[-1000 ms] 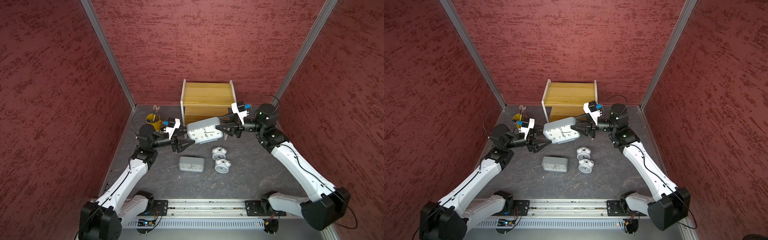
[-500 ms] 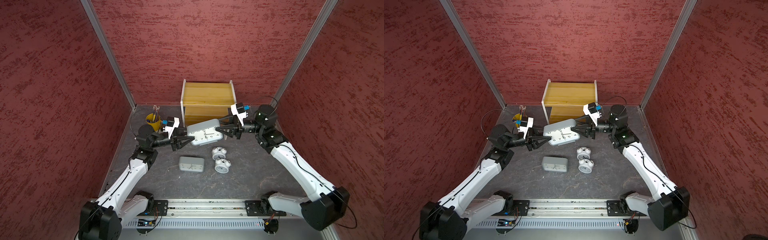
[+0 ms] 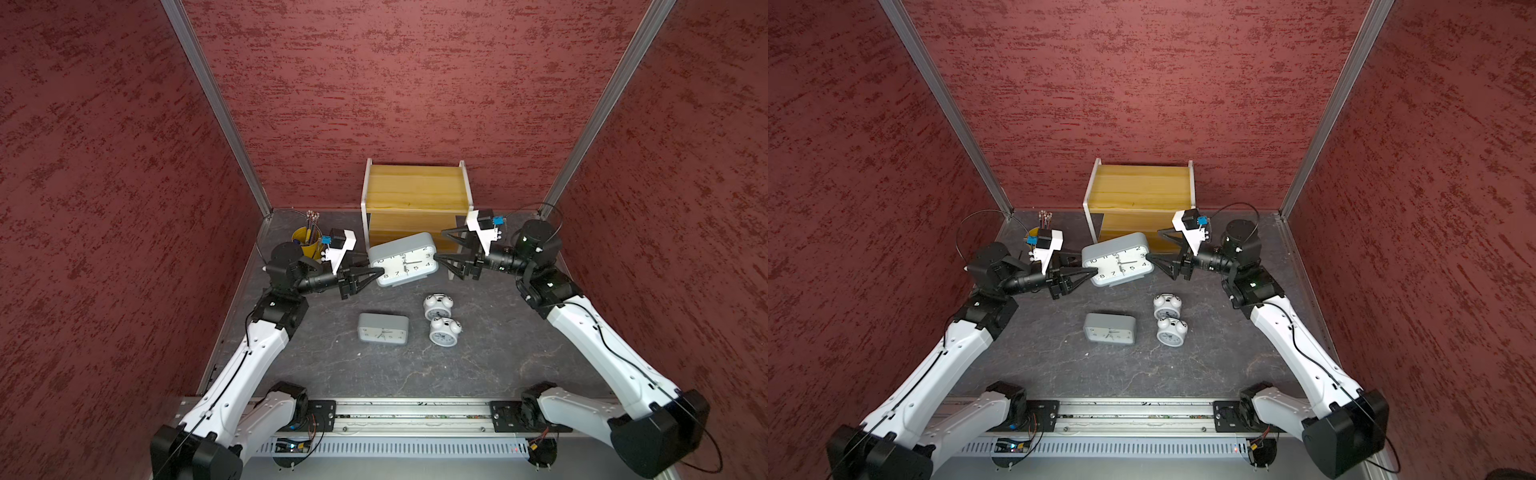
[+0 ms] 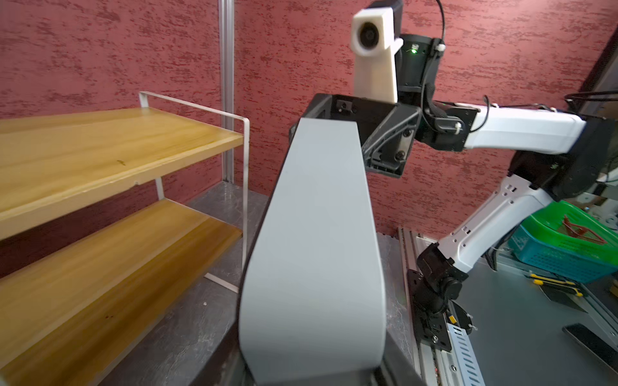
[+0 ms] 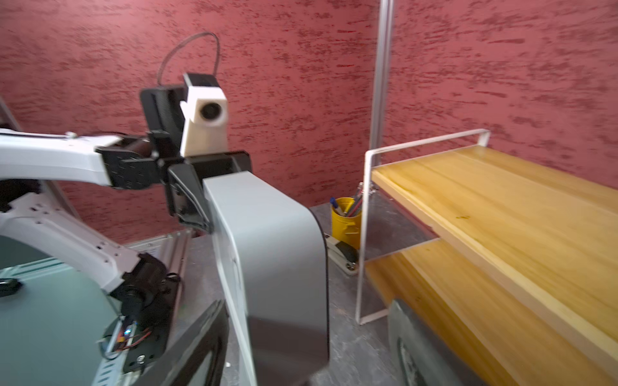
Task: Place the alarm clocks on the shelf by style
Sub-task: Pick up the alarm from the center of the board, then adjust the shelf at the center of the board.
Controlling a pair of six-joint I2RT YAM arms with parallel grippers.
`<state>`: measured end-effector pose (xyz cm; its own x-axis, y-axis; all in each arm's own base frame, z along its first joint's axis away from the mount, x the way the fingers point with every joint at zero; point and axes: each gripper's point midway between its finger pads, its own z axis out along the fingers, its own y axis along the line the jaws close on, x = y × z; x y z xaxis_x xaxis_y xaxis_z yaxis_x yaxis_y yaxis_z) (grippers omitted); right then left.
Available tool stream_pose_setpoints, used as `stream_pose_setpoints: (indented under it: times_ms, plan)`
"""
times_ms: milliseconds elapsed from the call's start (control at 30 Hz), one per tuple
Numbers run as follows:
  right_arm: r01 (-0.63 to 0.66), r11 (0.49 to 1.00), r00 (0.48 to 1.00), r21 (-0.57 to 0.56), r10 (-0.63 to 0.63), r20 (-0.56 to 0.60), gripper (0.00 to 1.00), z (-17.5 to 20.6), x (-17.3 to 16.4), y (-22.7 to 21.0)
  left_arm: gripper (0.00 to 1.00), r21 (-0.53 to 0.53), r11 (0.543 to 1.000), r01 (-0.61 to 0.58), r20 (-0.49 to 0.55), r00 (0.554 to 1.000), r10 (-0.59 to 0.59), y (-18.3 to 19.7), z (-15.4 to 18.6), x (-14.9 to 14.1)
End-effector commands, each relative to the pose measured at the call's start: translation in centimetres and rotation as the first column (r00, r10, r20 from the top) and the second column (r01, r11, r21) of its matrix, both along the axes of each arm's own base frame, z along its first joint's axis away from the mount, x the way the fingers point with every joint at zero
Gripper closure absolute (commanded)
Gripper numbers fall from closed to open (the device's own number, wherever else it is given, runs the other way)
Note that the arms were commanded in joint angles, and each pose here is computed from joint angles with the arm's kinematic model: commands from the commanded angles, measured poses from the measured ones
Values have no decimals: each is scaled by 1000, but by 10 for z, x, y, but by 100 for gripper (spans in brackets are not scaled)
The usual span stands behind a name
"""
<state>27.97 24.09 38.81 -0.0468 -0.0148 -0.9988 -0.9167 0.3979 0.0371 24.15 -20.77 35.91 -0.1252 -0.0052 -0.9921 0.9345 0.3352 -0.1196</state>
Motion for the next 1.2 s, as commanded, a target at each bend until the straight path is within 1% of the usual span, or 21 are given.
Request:
stream_pose_setpoints:
  times_ms: [0, 67, 167, 267, 367, 467, 600, 667, 833, 900, 1000, 1067, 1167]
  plan:
    - [288, 957, 958, -26, -287, 25, 22, -6, 31, -33, 85, 144, 984, -101, 20, 995, 99, 16, -5, -5]
    - [382, 923, 924, -42, -382, 11, 22, -15, 37, -47, 85, 201, 970, -137, 2, 990, 140, 24, -10, -7]
    - [483, 874, 875, -46, -484, 0, 24, -26, 40, -65, 86, 264, 943, -205, -21, 976, 218, 38, -14, -4]
    - [569, 820, 821, -58, -570, -8, 26, -36, 43, -82, 86, 300, 917, -261, -22, 960, 280, 51, -15, -3]
    - [619, 781, 783, -77, -622, -19, 29, -47, 48, -92, 86, 319, 894, -314, -18, 941, 337, 65, -14, 0]
    - [645, 760, 761, -78, -648, -21, 32, -53, 56, -95, 86, 340, 866, -366, -21, 918, 396, 79, -15, 5]
    - [654, 754, 754, -57, -656, -30, 41, -52, 72, -91, 86, 367, 822, -435, -27, 879, 477, 100, -16, 12]
    - [664, 746, 746, -46, -665, -38, 44, -54, 82, -89, 86, 371, 807, -459, -26, 864, 503, 109, -14, 14]
    - [680, 732, 732, -23, -681, -20, 49, -55, 103, -85, 86, 362, 764, -534, -38, 810, 585, 132, -8, 24]
    - [689, 724, 724, -21, -689, -18, 51, -56, 111, -84, 86, 359, 741, -567, -44, 783, 621, 142, -6, 31]
    - [692, 722, 722, -15, -692, -2, 54, -56, 119, -82, 86, 332, 691, -642, -41, 722, 691, 159, 0, 47]
    - [703, 711, 711, -7, -703, 8, 56, -56, 123, -83, 86, 304, 681, -666, -44, 704, 709, 164, 4, 57]
    - [724, 690, 690, -13, -724, 25, 59, -57, 130, -86, 85, 264, 686, -678, -62, 698, 713, 166, 7, 75]
